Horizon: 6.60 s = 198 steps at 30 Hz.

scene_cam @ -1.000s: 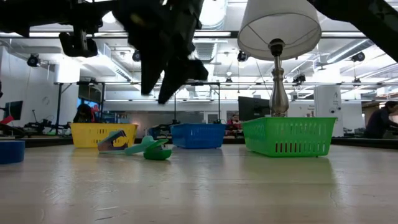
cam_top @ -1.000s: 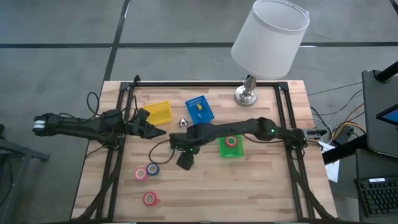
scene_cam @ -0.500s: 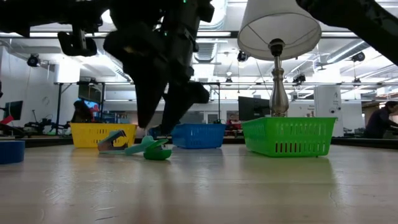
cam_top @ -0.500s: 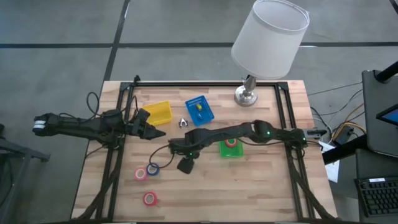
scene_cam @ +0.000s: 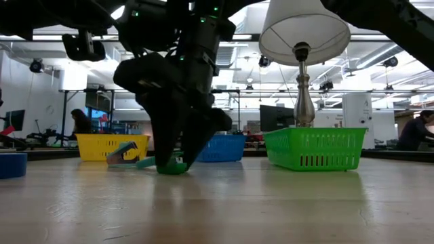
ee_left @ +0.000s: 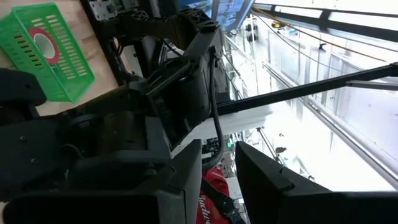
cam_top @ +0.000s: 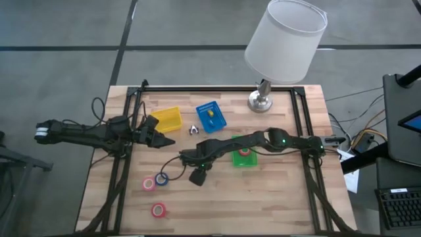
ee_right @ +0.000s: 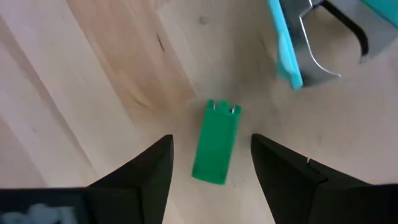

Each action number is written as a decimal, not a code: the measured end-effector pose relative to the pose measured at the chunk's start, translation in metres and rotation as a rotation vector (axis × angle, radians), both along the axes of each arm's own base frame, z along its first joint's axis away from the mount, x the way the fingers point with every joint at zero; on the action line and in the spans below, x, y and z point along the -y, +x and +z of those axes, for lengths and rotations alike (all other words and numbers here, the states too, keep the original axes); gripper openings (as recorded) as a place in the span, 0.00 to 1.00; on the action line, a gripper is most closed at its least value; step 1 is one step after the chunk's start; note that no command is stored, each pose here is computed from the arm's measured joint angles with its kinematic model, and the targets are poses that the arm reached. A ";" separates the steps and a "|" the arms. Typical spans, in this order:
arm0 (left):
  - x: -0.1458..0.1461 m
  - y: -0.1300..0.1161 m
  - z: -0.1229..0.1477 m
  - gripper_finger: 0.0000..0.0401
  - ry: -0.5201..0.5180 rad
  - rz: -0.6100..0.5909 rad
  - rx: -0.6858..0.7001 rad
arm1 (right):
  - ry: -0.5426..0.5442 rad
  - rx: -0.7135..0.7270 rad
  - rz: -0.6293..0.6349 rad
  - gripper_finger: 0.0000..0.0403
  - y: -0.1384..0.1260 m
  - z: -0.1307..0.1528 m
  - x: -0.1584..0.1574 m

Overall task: Pick and place Stapler, Stapler remover, tape
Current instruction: Put the green stapler into the blue bin, then put the blue staple remover into the yellow bin

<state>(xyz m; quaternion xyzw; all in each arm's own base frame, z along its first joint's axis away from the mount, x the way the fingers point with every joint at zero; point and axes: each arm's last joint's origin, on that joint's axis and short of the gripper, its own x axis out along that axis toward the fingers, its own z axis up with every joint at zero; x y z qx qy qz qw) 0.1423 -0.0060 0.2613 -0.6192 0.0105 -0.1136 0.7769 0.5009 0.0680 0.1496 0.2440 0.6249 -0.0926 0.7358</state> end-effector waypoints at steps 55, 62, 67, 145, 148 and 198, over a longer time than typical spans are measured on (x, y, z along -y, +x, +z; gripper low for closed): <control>0.000 -0.003 0.002 0.25 0.015 -0.004 0.024 | -0.098 0.040 -0.321 0.16 -0.023 0.082 0.180; 0.000 -0.003 0.003 0.25 0.015 -0.004 0.027 | -0.095 0.016 -0.436 0.16 -0.036 0.074 0.229; 0.000 -0.003 0.003 0.25 0.016 -0.003 0.027 | -0.041 -0.009 -0.492 0.16 -0.039 0.062 0.246; -0.004 0.035 -0.112 0.45 1.239 -0.320 -0.657 | -0.151 0.747 -0.377 0.20 -0.073 0.271 0.055; -0.004 0.037 -0.117 0.45 1.265 -0.348 -0.680 | -0.150 0.747 -0.377 0.20 -0.073 0.271 0.055; -0.020 0.013 -0.061 0.13 1.007 0.379 -0.917 | -0.251 0.860 -0.243 0.14 -0.066 0.279 0.065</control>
